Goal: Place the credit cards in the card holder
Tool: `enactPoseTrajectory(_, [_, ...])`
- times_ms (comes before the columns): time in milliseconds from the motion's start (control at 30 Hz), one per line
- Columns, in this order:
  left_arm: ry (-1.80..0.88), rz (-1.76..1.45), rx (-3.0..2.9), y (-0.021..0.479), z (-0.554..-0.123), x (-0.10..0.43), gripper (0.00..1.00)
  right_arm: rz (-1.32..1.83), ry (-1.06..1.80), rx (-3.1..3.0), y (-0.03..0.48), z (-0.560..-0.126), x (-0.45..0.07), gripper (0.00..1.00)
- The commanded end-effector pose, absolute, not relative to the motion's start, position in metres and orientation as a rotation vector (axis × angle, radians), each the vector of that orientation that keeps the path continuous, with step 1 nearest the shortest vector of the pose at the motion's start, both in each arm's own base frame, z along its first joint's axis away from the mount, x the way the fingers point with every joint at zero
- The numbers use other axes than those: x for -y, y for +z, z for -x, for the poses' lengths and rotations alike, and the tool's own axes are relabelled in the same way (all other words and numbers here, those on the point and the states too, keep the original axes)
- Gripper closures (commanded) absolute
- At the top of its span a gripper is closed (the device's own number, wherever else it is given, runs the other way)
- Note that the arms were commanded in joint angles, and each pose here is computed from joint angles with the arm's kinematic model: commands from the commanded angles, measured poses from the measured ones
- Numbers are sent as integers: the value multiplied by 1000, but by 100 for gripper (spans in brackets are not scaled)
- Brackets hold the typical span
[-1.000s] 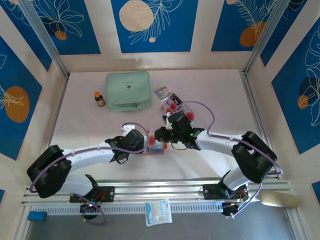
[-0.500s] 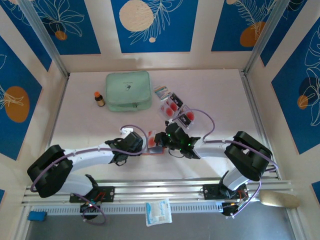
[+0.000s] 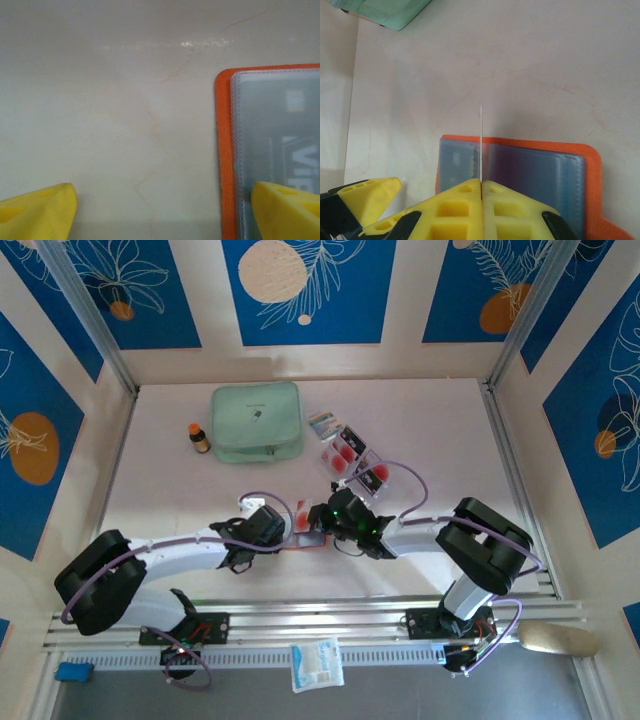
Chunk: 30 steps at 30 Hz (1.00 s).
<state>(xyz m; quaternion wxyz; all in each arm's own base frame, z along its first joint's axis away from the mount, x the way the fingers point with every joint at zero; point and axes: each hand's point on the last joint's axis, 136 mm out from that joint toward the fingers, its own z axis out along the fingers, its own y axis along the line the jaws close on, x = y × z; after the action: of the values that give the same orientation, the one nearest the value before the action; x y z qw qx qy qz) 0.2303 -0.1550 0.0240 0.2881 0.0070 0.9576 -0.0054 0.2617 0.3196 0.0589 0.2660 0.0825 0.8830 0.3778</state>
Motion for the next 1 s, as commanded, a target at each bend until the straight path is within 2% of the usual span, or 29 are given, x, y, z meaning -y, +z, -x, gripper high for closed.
enactPoseTrajectory(0, [25, 5, -2575, 18, -226, 145, 10, -243, 1026, -2375, 56, -260, -321, 100])
enactPoseTrajectory(967, [12, 15, -2572, 16, -224, 144, 10, -272, 1050, -2447, 36, -241, -323, 100])
